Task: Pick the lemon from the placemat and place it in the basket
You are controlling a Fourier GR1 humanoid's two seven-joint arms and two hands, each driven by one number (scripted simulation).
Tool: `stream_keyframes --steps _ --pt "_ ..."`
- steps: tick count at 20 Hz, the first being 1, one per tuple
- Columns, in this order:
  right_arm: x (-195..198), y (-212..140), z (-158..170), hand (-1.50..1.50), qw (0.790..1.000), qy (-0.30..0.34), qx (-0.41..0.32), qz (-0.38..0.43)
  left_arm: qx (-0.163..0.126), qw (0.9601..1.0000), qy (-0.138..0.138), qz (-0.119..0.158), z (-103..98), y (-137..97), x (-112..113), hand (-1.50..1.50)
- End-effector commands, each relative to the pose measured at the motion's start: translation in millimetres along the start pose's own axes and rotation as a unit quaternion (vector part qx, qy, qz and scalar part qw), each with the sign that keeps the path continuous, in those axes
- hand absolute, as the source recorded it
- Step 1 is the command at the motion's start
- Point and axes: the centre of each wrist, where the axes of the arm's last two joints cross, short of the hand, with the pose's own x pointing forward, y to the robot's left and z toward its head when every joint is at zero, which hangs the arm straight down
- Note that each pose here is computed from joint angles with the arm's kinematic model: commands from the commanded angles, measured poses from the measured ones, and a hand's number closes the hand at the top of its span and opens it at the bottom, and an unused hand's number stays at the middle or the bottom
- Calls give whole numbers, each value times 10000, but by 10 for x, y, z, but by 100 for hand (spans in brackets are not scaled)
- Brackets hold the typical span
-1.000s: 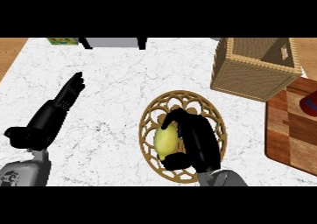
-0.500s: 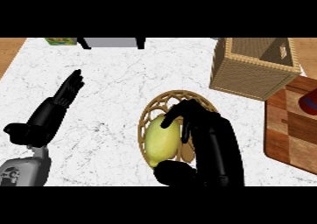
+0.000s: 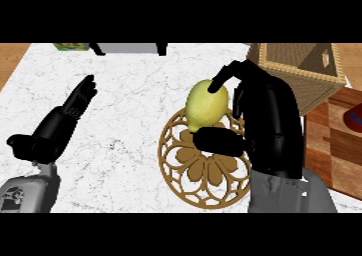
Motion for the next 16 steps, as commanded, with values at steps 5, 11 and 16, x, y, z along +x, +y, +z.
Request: stream_keyframes --steps 5,11,16 --pt "27 -139 -727 150 9950 475 -878 47 -100 9999 -14 -38 102 -60 -93 0" --pt "-232 -413 -1286 150 9858 620 -1539 -243 -57 10000 -10 48 -18 -111 -81 0" --pt "-457 -532 -1465 150 9854 739 -1530 -60 31 10000 26 31 -5 -21 -137 0"
